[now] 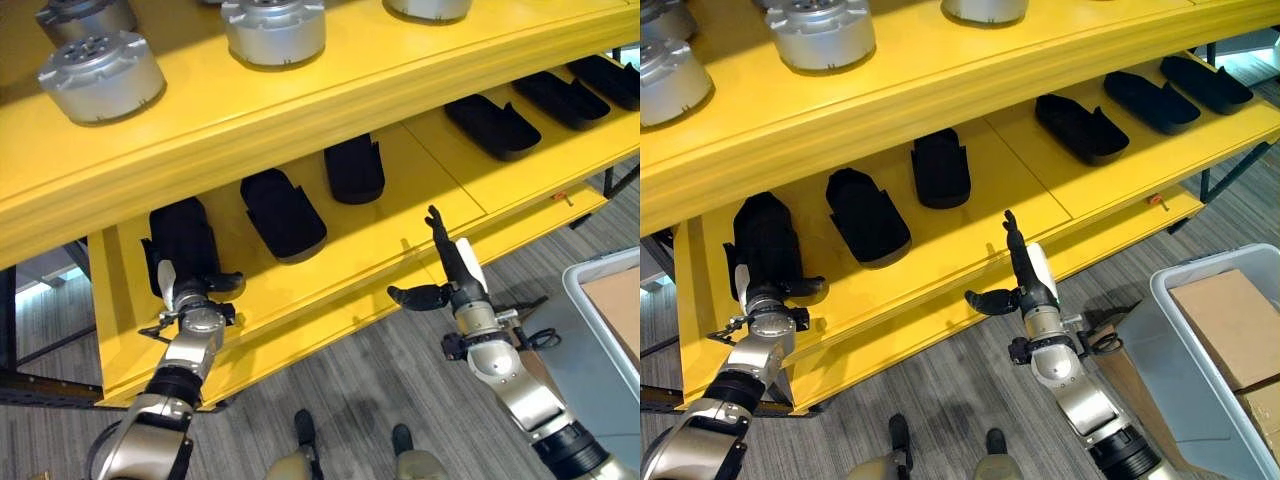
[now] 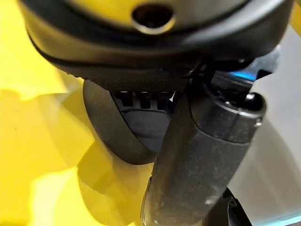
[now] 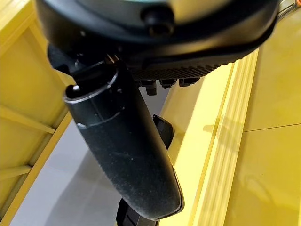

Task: Move parts from the plastic box to the shelf.

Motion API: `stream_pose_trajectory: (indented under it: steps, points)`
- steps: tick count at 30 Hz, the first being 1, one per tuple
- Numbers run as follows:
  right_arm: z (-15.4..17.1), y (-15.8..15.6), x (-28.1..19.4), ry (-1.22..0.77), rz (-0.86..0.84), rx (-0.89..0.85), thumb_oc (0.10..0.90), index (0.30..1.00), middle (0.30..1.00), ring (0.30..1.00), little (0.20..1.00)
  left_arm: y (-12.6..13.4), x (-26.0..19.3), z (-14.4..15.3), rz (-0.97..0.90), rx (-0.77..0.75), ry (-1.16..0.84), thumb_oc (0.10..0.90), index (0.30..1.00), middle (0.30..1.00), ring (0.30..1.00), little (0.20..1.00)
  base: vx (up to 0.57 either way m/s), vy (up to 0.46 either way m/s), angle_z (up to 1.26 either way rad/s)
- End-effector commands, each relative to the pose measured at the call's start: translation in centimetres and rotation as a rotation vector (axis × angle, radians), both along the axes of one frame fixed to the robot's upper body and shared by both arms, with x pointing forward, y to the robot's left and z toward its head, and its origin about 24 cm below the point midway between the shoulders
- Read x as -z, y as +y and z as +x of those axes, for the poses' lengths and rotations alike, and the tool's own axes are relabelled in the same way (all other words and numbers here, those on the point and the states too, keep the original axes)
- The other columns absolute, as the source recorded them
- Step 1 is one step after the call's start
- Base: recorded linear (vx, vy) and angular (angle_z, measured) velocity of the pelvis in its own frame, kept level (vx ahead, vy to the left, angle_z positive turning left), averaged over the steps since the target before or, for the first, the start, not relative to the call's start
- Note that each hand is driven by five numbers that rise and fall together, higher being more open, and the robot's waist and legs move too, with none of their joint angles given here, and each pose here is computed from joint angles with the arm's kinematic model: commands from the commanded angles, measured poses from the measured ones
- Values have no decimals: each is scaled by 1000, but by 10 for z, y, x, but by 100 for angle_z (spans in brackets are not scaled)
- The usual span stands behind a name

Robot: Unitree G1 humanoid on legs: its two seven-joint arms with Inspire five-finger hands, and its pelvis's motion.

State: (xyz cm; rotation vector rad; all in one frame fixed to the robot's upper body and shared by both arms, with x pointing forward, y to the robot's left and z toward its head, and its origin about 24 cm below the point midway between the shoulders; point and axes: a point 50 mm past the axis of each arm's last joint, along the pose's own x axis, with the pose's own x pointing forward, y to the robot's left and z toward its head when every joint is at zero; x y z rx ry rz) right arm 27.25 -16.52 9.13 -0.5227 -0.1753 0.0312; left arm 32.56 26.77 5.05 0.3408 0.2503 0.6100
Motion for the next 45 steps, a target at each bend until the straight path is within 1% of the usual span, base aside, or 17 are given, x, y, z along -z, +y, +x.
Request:
stream_pose_trajectory:
  steps: [1,3,9,17,23,27,28,30,33,34,37,39,41,45]
  points:
    - [6,7,-59,-312,36,-37,900,1000,1000,1000,1000,-10,-58,21,144,81,-272,900,1000,1000,1000,1000,0,0,0]
    - [6,7,-56,-309,34,-31,900,1000,1000,1000,1000,-10,-63,19,136,94,-319,900,1000,1000,1000,1000,0,0,0]
    - [3,4,-53,-298,35,-18,900,1000,1000,1000,1000,-19,-69,12,126,168,-370,900,1000,1000,1000,1000,0,0,0]
    - [0,2,-49,-291,42,-2,900,1000,1000,1000,1000,-31,-67,0,67,258,-385,900,1000,1000,1000,1000,1,-1,0]
    - [-1,2,-47,-288,48,6,900,1000,1000,1000,1000,-37,-67,-4,44,280,-397,900,1000,1000,1000,1000,3,-7,7]
    - [-5,1,-48,-318,34,17,900,1000,1000,1000,1000,-41,-70,-9,38,334,-427,900,1000,1000,1000,1000,2,-7,3]
    - [-9,-1,-48,-331,38,27,900,1000,1000,1000,1000,-45,-72,-13,44,390,-448,900,1000,1000,1000,1000,0,0,0]
    - [-11,-3,-48,-344,32,37,900,1000,1000,1000,1000,-48,-73,-18,42,425,-459,900,1000,1000,1000,1000,0,0,0]
    - [-18,-8,-47,-370,32,65,900,1000,1000,1000,1000,-59,-80,-36,36,608,-529,900,1000,1000,1000,1000,0,0,0]
    - [-21,-13,-47,-388,33,82,900,1000,1000,1000,1000,-61,-84,-47,40,670,-558,900,1000,1000,1000,1000,0,0,0]
    - [-24,-19,-48,-414,36,102,900,1000,1000,1000,1000,-59,-88,-63,58,739,-594,900,1000,1000,1000,1000,0,0,0]
    - [-27,-22,-49,-430,37,112,900,1000,1000,1000,1000,-57,-88,-70,73,746,-610,900,1000,1000,1000,1000,-1,-2,3]
    - [-31,-26,-51,-469,53,117,900,1000,1000,1000,1000,-49,-88,-81,110,725,-631,900,1000,1000,1000,1000,0,-1,2]
    - [-40,-27,-59,-553,101,94,900,1000,1000,1000,1000,-35,-83,-94,85,651,-663,900,1000,1000,1000,1000,-3,7,4]
